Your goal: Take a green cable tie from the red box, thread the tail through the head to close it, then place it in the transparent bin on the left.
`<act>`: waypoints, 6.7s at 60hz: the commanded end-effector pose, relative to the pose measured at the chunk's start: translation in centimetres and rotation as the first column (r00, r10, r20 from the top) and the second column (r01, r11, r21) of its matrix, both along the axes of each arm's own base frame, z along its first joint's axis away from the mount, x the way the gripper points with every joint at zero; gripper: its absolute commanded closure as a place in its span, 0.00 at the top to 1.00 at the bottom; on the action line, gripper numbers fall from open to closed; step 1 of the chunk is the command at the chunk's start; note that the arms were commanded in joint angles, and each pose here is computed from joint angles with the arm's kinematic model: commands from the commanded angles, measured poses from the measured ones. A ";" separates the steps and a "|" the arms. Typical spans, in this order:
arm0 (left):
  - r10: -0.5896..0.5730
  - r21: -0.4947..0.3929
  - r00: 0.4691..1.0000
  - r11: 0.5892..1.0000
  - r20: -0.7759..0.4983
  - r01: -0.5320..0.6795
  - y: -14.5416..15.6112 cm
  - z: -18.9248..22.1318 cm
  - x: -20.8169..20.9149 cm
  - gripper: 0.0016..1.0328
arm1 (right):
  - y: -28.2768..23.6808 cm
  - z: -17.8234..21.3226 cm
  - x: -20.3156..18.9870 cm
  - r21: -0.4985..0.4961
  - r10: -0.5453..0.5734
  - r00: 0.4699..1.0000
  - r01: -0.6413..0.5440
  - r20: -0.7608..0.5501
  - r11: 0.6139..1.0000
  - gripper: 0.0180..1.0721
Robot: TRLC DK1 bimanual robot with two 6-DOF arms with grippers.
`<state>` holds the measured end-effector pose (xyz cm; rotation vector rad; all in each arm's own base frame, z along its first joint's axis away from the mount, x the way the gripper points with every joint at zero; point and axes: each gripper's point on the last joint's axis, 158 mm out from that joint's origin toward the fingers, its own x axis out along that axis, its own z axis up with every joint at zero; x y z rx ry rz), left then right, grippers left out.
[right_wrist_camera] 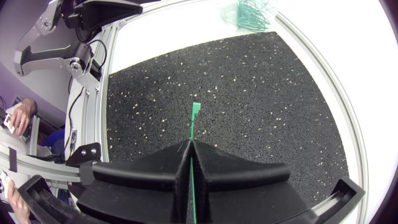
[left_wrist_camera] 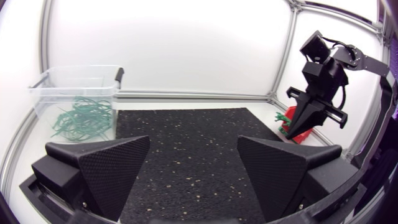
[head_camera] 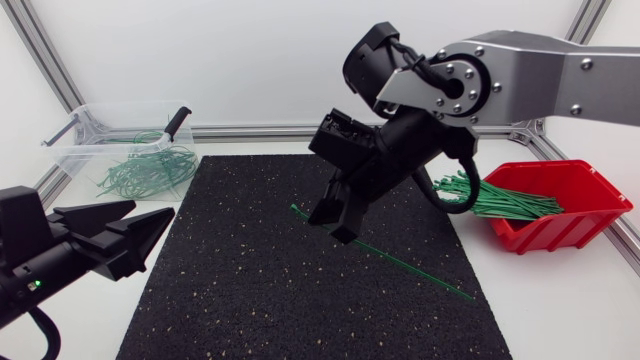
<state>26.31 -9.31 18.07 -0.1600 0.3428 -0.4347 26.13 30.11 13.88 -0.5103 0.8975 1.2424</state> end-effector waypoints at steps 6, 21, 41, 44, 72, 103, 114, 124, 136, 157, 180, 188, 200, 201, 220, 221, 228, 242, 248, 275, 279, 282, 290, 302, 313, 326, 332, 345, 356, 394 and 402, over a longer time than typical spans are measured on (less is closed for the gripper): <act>-0.125 -0.112 0.989 0.987 -0.075 0.116 -2.2 2.1 1.2 0.93 | -0.3 3.7 2.4 0.107 -0.072 0.997 0.071 0.002 0.992 0.06; -0.201 -0.137 0.978 0.972 -0.059 0.192 -3.0 5.2 4.0 0.93 | -0.3 5.9 5.1 0.224 -0.123 0.991 0.131 -0.048 0.966 0.06; -0.499 -0.048 0.861 0.867 -0.096 0.497 -7.6 3.9 6.0 0.93 | 1.3 7.4 6.1 0.306 -0.108 0.989 0.135 -0.104 0.942 0.06; -0.543 -0.068 0.836 0.840 -0.082 0.538 -8.2 4.4 6.0 0.93 | 1.4 7.5 6.0 0.315 -0.104 0.988 0.134 -0.111 0.940 0.06; -0.732 -0.189 0.682 0.667 0.014 0.720 -10.9 5.7 5.7 0.91 | 1.7 6.8 7.1 0.394 -0.089 0.977 0.160 -0.192 0.905 0.06; -0.733 -0.287 0.679 0.641 0.049 0.712 -11.7 6.7 5.6 0.91 | 4.4 9.4 4.9 0.503 -0.024 0.963 0.162 -0.270 0.849 0.06; -0.743 -0.307 0.668 0.628 0.035 0.715 -12.2 6.1 5.4 0.92 | 4.0 9.3 4.2 0.524 -0.029 0.950 0.196 -0.310 0.829 0.06; -0.759 -0.315 0.650 0.611 0.027 0.726 -12.9 5.5 4.7 0.92 | 3.8 9.7 3.5 0.572 -0.025 0.943 0.222 -0.331 0.790 0.06; -0.774 -0.339 0.633 0.591 0.019 0.732 -13.6 5.5 4.0 0.92 | 3.9 10.1 3.3 0.607 -0.033 0.939 0.248 -0.342 0.755 0.06; -0.780 -0.384 0.625 0.569 0.026 0.727 -14.5 5.9 4.1 0.85 | 4.2 10.2 3.4 0.653 -0.033 0.931 0.280 -0.363 0.704 0.05; -0.790 -0.421 0.613 0.551 0.017 0.721 -14.9 5.7 4.2 0.59 | 4.8 10.3 3.8 0.675 -0.027 0.929 0.287 -0.368 0.680 0.06; -0.796 -0.433 0.606 0.542 0.012 0.720 -14.9 5.5 4.1 0.53 | 5.1 9.8 3.8 0.670 -0.024 0.927 0.288 -0.375 0.684 0.06; -0.801 -0.445 0.598 0.533 0.009 0.720 -15.0 5.5 4.0 0.49 | 5.5 8.9 3.4 0.660 -0.017 0.921 0.292 -0.389 0.693 0.05; -0.801 -0.447 0.599 0.533 0.008 0.719 -15.0 5.5 4.0 0.49 | 5.5 8.9 3.4 0.661 -0.017 0.922 0.291 -0.388 0.692 0.06; -0.798 -0.452 0.603 0.535 0.009 0.714 -14.9 5.6 4.2 0.36 | 5.4 8.2 3.3 0.650 -0.020 0.917 0.299 -0.399 0.698 0.06; -0.799 -0.454 0.602 0.534 0.008 0.714 -14.9 5.6 4.2 0.35 | 5.4 8.1 3.3 0.649 -0.019 0.915 0.300 -0.402 0.700 0.06; -0.798 -0.454 0.603 0.535 0.008 0.713 -14.8 5.5 4.1 0.29 | 5.5 7.7 3.3 0.645 -0.022 0.914 0.303 -0.405 0.702 0.06; -0.801 -0.452 0.598 0.530 0.010 0.718 -15.0 5.5 3.8 0.22 | 5.4 7.9 3.3 0.650 -0.020 0.917 0.299 -0.400 0.699 0.06; -0.802 -0.451 0.597 0.529 0.011 0.719 -15.0 5.5 3.7 0.20 | 5.4 8.0 3.3 0.651 -0.020 0.916 0.299 -0.400 0.698 0.06; -0.807 -0.451 0.591 0.523 0.012 0.723 -15.3 5.5 3.5 0.13 | 5.6 7.9 3.0 0.650 -0.013 0.916 0.295 -0.401 0.700 0.06; -0.807 -0.450 0.591 0.523 0.013 0.724 -15.3 5.5 3.5 0.09 | 5.6 8.0 3.0 0.651 -0.013 0.916 0.294 -0.400 0.700 0.05; -0.808 -0.449 0.590 0.522 0.014 0.725 -15.3 5.5 3.4 0.06 | 5.5 7.9 3.0 0.650 -0.015 0.916 0.296 -0.401 0.700 0.06; -0.809 -0.448 0.588 0.521 0.015 0.727 -15.4 5.5 3.3 0.04 | 5.6 8.0 3.0 0.653 -0.014 0.918 0.292 -0.396 0.699 0.06; -0.803 -0.441 0.595 0.526 0.024 0.727 -15.1 5.9 3.4 0.04 | 5.4 8.4 3.0 0.655 -0.025 0.923 0.291 -0.383 0.697 0.20; -0.786 -0.432 0.618 0.547 0.032 0.717 -14.2 6.0 4.0 0.04 | 4.8 8.0 3.1 0.626 -0.038 0.932 0.273 -0.362 0.731 0.41; -0.786 -0.428 0.617 0.545 0.036 0.721 -14.2 6.0 3.7 0.04 | 4.3 7.9 3.1 0.623 -0.036 0.948 0.235 -0.315 0.746 0.40; -0.787 -0.427 0.615 0.544 0.037 0.722 -14.3 6.0 3.6 0.04 | 4.4 8.7 3.2 0.636 -0.030 0.958 0.213 -0.286 0.741 0.40; -0.791 -0.431 0.611 0.540 0.035 0.723 -14.4 6.0 3.4 0.04 | 4.9 8.9 3.0 0.643 -0.010 0.963 0.187 -0.269 0.743 0.27; -0.795 -0.431 0.606 0.535 0.033 0.726 -14.7 6.0 3.4 0.04 | 5.5 8.4 2.3 0.639 0.013 0.963 0.167 -0.268 0.751 0.27; -0.793 -0.437 0.608 0.536 0.031 0.722 -14.7 6.2 3.5 0.04 | 5.8 7.4 1.1 0.632 0.038 0.960 0.151 -0.276 0.760 0.05; -0.793 -0.437 0.608 0.536 0.032 0.722 -14.7 6.2 3.5 0.12 | 5.9 7.3 0.9 0.630 0.043 0.957 0.155 -0.288 0.761 0.05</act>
